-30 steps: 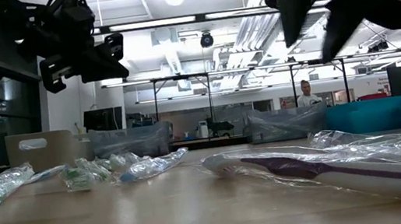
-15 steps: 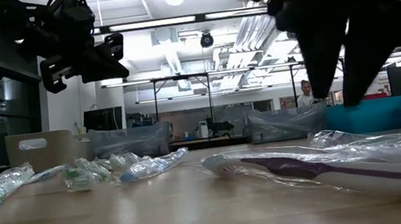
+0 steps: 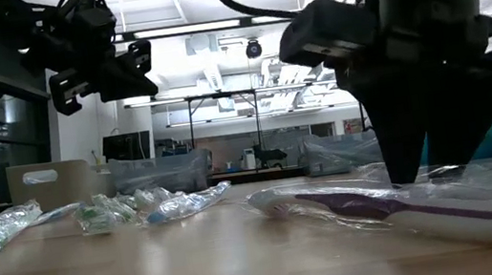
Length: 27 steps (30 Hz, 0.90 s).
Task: Pick & Place Toothbrushes
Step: Put the violet toothbrush into the left black bin
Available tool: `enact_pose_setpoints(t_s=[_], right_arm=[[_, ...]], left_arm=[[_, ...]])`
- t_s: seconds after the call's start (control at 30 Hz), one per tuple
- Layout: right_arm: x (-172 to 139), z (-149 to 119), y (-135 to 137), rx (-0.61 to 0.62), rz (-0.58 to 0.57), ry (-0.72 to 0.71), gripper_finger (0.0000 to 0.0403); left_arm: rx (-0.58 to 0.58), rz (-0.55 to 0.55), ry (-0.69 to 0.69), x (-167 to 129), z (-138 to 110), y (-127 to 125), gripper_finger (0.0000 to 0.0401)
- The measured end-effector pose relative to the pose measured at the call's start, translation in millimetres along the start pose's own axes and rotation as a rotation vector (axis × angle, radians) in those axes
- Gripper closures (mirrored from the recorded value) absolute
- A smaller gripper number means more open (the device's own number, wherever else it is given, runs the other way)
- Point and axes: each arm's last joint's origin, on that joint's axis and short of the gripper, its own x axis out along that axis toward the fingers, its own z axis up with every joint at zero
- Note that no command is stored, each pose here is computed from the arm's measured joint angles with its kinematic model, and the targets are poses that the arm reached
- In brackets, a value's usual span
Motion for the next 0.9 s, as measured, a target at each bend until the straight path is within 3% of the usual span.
enact_pose_setpoints(t_s=[0.23, 0.5, 0.73, 0.9], right_arm=[[3, 0, 0, -0.047, -0.007, -0.013, 0.0291], [4, 0, -2, -0.066, -0.022, -0.008, 0.0391], [-9, 4, -5, -0.081, -0.025, -0.072, 0.0397], [-39, 12, -9, -0.153, -0.001, -0.238, 0.0398]], left_arm=[[0.005, 0.002, 0.002, 0, 0, 0, 0.0401], [0.008, 0.013, 0.014, 0, 0, 1, 0.0401], [0.008, 0.017, 0.019, 0, 0, 1, 0.0401], [0.009, 0.018, 0.019, 0, 0, 1, 0.0401]])
